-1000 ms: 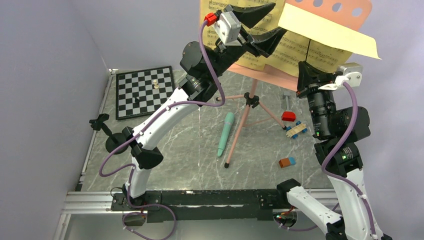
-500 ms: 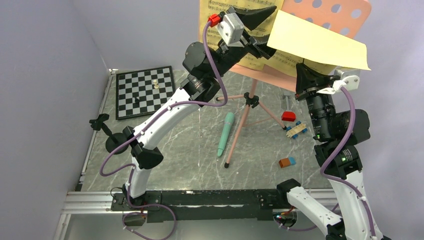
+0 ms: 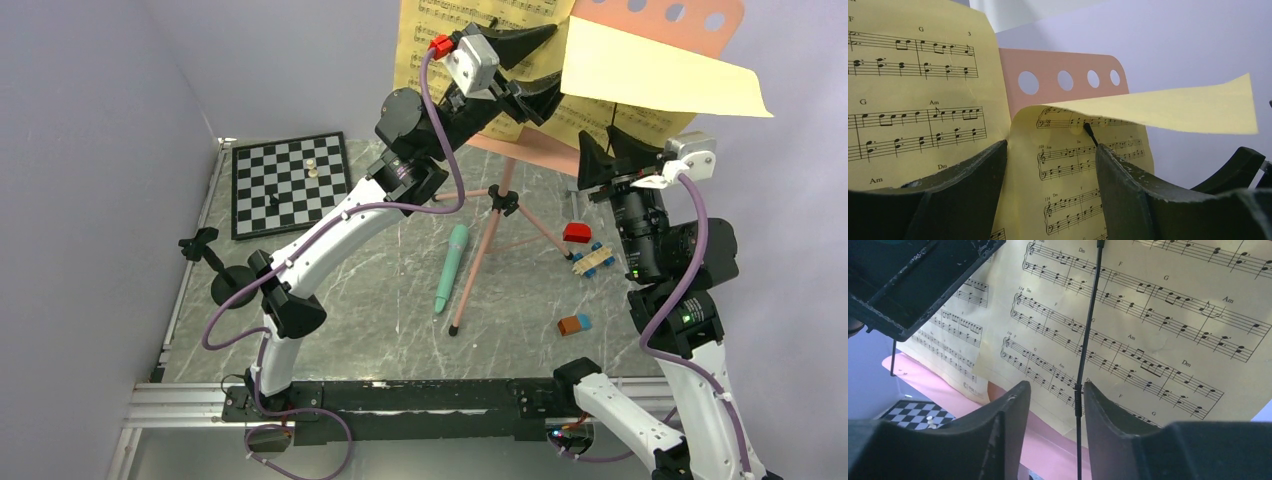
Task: Set up the instrument practice props
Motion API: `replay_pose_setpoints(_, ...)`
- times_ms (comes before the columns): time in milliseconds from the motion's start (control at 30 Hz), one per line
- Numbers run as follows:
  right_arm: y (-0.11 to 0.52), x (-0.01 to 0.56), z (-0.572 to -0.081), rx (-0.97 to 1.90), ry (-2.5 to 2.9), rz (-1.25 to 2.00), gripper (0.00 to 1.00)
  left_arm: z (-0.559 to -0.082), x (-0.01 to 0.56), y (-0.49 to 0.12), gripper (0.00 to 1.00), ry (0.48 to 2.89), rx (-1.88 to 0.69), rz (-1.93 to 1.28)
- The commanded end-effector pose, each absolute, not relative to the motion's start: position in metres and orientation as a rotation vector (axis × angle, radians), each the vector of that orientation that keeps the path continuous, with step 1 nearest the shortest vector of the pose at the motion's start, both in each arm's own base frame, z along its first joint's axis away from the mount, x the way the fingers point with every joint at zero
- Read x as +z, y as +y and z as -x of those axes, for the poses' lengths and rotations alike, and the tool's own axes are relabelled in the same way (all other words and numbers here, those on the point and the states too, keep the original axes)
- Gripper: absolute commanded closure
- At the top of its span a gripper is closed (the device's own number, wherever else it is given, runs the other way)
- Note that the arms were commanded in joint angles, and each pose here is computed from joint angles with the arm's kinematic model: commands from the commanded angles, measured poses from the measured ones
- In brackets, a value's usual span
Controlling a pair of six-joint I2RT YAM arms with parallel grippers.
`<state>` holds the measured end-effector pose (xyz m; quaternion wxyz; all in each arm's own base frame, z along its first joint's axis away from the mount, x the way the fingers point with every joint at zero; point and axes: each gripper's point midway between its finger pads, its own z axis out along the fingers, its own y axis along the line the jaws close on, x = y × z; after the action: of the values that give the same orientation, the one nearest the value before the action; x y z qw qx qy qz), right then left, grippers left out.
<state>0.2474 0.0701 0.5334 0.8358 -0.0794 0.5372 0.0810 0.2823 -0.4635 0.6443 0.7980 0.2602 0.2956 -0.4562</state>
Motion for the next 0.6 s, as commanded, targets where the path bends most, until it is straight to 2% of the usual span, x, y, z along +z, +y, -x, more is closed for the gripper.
replay_pose_setpoints(0, 0.075, 0.540, -0.241, 0.197, 1.122, 0.193, 0.50, -0.272, 0.664, -0.445, 0.30, 0.605, -0.976, -0.530)
replay_pose_setpoints(233, 0.069, 0.569, -0.219, 0.212, 1.064, 0.194, 0.47, -0.270, 0.663, -0.443, 0.29, 0.604, -0.972, -0.539)
replay_pose_setpoints(567, 0.050, 0.642, -0.200, 0.163, 0.951, 0.130, 0.54, -0.259, 0.665, -0.436, 0.29, 0.596, -0.992, -0.560)
